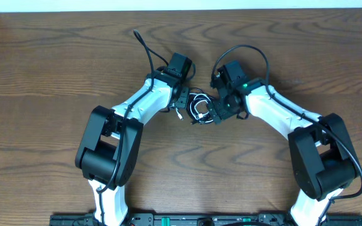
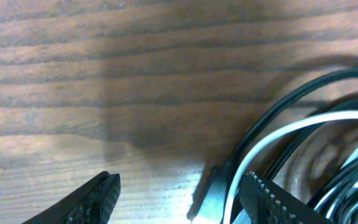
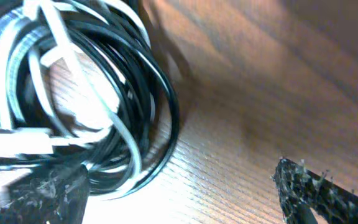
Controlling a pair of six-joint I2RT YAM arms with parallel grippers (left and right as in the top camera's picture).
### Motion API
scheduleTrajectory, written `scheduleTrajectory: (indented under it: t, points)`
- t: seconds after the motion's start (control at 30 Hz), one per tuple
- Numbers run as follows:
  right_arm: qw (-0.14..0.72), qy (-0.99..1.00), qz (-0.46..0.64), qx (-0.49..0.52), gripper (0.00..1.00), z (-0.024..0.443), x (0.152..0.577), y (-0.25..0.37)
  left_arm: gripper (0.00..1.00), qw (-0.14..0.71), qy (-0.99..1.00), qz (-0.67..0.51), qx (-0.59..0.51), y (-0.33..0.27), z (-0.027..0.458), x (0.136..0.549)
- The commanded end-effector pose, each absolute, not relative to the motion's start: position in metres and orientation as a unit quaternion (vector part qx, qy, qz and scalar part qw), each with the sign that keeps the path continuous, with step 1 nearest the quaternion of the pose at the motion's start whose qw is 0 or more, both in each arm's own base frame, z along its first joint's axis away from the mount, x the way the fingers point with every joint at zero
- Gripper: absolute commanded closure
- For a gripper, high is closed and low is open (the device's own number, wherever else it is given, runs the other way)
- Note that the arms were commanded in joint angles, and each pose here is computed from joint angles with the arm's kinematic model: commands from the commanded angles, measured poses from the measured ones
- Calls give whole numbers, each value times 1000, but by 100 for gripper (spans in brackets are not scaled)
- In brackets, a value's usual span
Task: Untangle cables
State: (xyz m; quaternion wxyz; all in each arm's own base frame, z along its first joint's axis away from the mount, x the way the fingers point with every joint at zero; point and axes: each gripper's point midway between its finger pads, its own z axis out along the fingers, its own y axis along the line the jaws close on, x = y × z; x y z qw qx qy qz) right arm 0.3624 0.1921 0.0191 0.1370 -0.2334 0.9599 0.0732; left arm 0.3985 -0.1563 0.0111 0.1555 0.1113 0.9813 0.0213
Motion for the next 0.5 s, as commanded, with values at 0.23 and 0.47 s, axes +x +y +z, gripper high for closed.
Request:
scheduleTrajectory:
  t: [0.23, 0.47]
  points:
    - [124, 960, 92, -235, 9, 34, 364, 199, 41, 183, 974, -55, 125, -182, 70, 401]
    - [99, 955, 176, -217, 12, 39, 357, 204, 43, 125, 978, -107, 127, -200, 47, 374]
